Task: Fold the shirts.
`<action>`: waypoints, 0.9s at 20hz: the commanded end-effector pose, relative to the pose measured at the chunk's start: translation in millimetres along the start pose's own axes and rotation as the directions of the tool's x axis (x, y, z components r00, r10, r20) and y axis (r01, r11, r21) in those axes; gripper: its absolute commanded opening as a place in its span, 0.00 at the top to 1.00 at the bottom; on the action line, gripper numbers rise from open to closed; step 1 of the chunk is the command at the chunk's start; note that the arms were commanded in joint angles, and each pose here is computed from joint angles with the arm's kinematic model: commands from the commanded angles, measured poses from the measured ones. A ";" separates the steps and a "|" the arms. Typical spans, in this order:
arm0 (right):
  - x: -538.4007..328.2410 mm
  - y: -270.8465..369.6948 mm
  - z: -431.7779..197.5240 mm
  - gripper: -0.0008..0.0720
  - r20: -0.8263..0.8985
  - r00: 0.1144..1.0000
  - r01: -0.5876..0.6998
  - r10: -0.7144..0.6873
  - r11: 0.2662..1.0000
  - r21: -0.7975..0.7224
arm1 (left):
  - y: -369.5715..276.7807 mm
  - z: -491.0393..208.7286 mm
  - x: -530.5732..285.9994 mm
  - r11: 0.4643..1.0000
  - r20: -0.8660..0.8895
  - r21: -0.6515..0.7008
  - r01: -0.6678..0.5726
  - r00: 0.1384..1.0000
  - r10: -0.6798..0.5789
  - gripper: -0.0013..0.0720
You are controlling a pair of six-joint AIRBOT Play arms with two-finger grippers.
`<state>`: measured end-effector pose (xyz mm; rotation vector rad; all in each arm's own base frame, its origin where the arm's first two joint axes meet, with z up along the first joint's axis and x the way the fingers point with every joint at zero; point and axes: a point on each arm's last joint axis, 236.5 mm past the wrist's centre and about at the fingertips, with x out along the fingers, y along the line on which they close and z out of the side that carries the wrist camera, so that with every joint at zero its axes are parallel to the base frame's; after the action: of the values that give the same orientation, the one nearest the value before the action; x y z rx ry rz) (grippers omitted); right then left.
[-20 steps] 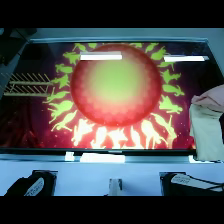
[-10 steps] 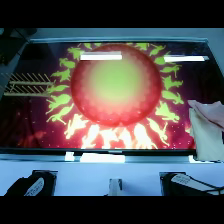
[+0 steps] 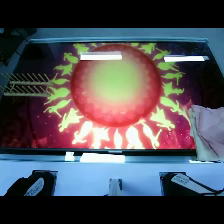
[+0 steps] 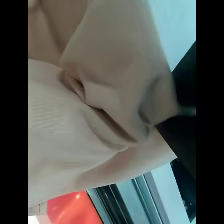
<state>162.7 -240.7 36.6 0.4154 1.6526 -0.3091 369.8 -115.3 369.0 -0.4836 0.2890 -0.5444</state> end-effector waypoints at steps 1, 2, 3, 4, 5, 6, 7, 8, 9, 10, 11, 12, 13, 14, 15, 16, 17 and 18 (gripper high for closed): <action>12.4 -10.3 3.5 0.44 0.013 0.999 0.044 -0.044 0.999 -0.002 | -0.2 0.5 -0.2 1.000 0.002 0.001 0.000 1.000 0.000 0.94; 12.3 -10.5 5.8 0.18 0.022 0.999 0.045 -0.045 0.999 -0.018 | 0.1 0.5 -0.1 1.000 0.002 0.001 -0.001 1.000 0.001 0.94; 11.3 -9.5 9.0 0.13 0.037 0.998 0.042 -0.041 0.999 -0.032 | 0.0 0.5 -0.1 1.000 0.002 0.001 -0.001 1.000 0.001 0.94; 7.2 -7.4 19.3 0.13 0.082 0.996 0.037 -0.032 0.998 -0.054 | 0.5 0.3 0.3 1.000 0.001 0.000 -0.001 1.000 0.001 0.94; -1.7 -3.3 33.8 0.13 0.146 0.989 0.029 -0.016 0.996 -0.086 | 1.5 -0.3 1.2 1.000 -0.002 -0.001 -0.002 1.000 0.002 0.94; -17.0 2.5 52.8 0.13 0.234 0.972 0.023 0.006 0.992 -0.120 | 2.9 -1.6 2.5 1.000 -0.008 -0.003 -0.003 1.000 0.003 0.94; -41.8 9.7 77.7 0.13 0.348 0.937 0.033 0.023 0.988 -0.153 | 8.6 -5.8 5.4 1.000 -0.028 0.007 -0.019 0.999 0.019 0.94; -72.2 17.3 102.4 0.13 0.457 0.889 0.080 0.014 0.979 -0.186 | 18.7 -15.4 10.9 0.998 -0.081 0.038 -0.053 0.995 0.056 0.94; -102.3 29.8 123.9 0.13 0.546 0.838 0.145 0.001 0.964 -0.224 | 33.4 -29.0 17.5 0.992 -0.158 0.066 -0.103 0.981 0.113 0.94; -134.4 53.0 145.5 0.13 0.630 0.777 0.222 -0.001 0.937 -0.272 | 55.3 -48.5 24.9 0.978 -0.264 0.108 -0.177 0.944 0.200 0.94; -157.7 84.5 161.5 0.14 0.687 0.726 0.280 0.021 0.904 -0.324 | 79.2 -67.7 29.7 0.953 -0.361 0.174 -0.249 0.884 0.297 0.94; -172.6 126.5 172.7 0.14 0.721 0.690 0.330 0.062 0.860 -0.390 | 106.2 -88.1 32.8 0.911 -0.447 0.265 -0.316 0.797 0.407 0.94; -173.8 168.5 174.7 0.14 0.719 0.688 0.360 0.103 0.812 -0.460 | 129.3 -106.3 33.5 0.867 -0.506 0.336 -0.368 0.706 0.496 0.94; -164.2 210.2 170.7 0.14 0.688 0.713 0.364 0.132 0.769 -0.525 | 148.8 -126.3 32.8 0.826 -0.555 0.392 -0.405 0.612 0.564 0.91; -148.8 243.8 163.5 0.13 0.641 0.752 0.343 0.152 0.741 -0.578 | 161.2 -146.6 30.3 0.800 -0.604 0.418 -0.431 0.526 0.599 0.65; -125.8 273.4 152.3 0.11 0.564 0.808 0.304 0.169 0.702 -0.644 | 169.1 -170.0 23.1 0.782 -0.666 0.419 -0.461 0.429 0.610 0.11; -102.0 291.9 141.3 0.05 0.479 0.861 0.249 0.171 0.680 -0.690 | 174.0 -189.2 13.8 0.776 -0.716 0.429 -0.463 0.349 0.604 0.00; -76.5 304.4 128.9 0.05 0.374 0.912 0.172 0.171 0.668 -0.724 | 178.1 -202.5 9.5 0.779 -0.736 0.443 -0.443 0.316 0.598 0.00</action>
<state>420.7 -104.3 142.7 -0.2753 1.0686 0.1364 401.7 -87.1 154.6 0.0055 1.0931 -0.2309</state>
